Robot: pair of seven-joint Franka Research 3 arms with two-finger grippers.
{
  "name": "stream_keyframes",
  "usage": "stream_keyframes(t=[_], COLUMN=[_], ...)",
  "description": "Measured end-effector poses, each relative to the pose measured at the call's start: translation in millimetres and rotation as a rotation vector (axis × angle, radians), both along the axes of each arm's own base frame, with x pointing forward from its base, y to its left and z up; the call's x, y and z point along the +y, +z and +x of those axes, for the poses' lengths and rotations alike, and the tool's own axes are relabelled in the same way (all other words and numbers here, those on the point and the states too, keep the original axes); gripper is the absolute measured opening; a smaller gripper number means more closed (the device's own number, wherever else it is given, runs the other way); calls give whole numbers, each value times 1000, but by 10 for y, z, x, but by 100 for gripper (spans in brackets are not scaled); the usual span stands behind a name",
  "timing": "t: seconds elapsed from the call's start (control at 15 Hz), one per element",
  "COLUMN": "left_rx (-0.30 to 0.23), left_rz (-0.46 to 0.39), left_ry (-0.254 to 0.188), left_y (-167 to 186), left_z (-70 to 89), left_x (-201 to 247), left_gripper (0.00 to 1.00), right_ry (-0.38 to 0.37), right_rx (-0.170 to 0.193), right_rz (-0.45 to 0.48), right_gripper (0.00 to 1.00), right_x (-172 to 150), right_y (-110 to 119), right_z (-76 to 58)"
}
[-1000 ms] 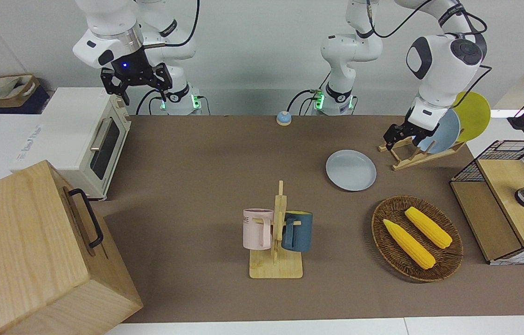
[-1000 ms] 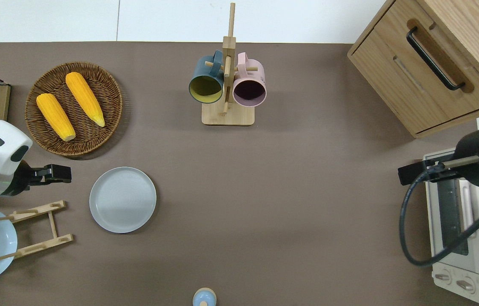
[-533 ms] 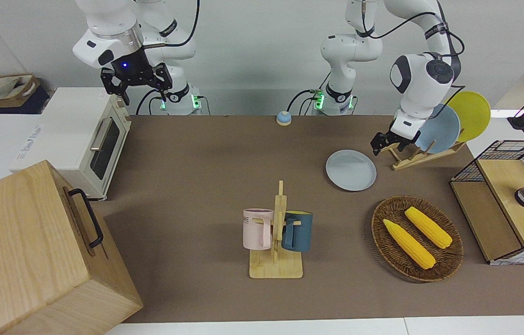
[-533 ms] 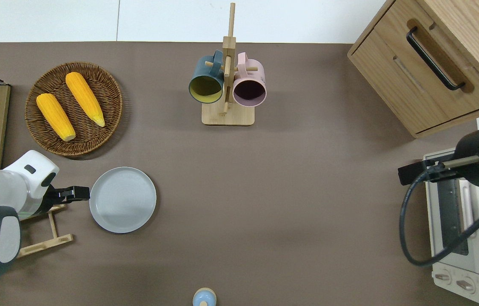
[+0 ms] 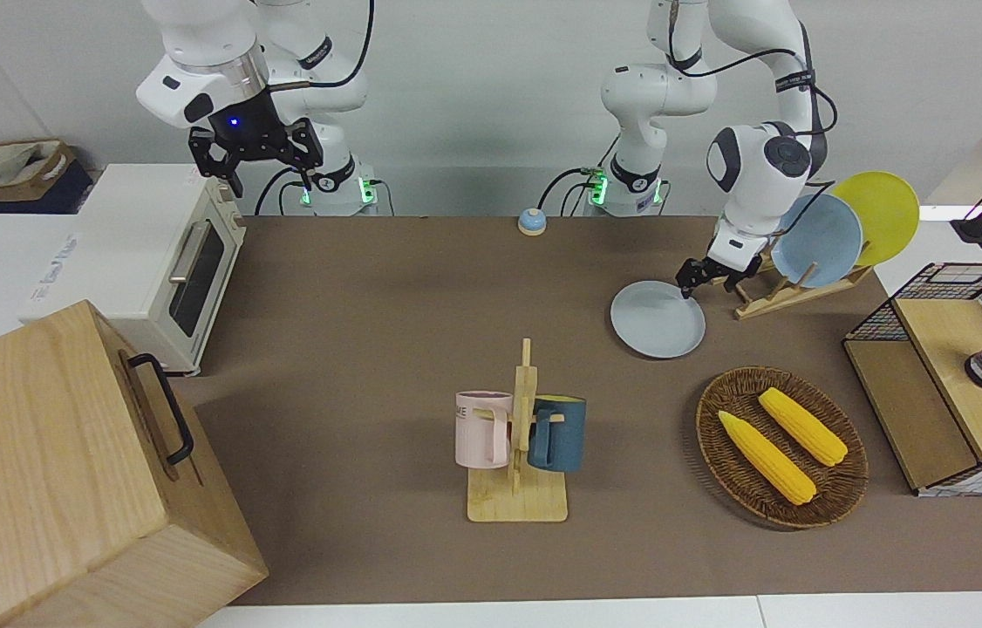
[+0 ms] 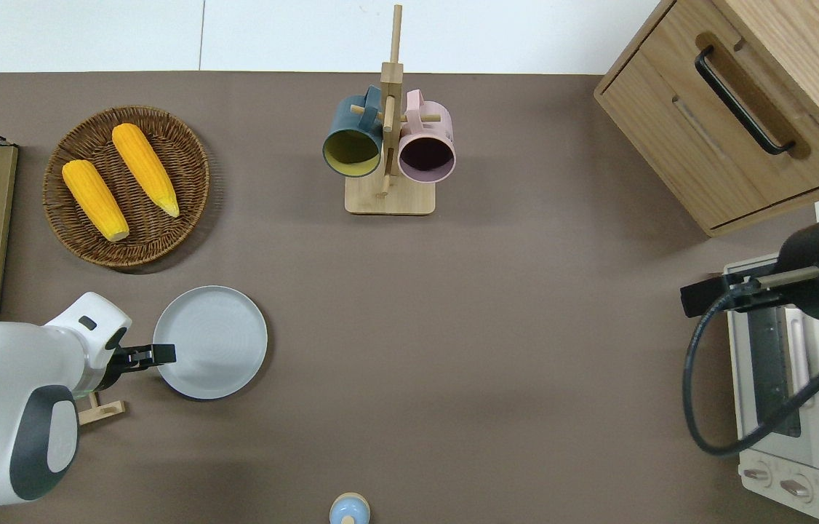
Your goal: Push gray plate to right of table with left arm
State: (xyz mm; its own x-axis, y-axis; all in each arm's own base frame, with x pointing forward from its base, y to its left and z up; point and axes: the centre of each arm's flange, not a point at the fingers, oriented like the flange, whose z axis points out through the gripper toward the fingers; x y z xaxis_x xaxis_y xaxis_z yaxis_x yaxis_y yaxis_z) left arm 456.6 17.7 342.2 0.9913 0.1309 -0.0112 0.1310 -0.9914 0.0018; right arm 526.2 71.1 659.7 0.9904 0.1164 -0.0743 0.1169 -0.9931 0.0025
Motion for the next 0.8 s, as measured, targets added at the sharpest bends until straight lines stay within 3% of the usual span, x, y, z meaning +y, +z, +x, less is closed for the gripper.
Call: stream_keyframes(t=[0.6,0.8], left_rx=[-3,-5], left_rz=[-3,-3], left_ry=[9,9], left_y=[-325,-329], left_z=[-18,-15], left_x=[-4,-4], left_gripper=[96,64], right_ry=[0,0], right_rx=[0,0], right_rz=[0,0], right_gripper=[99,99], right_x=[0,0], right_y=[0,0], right_z=[0,0])
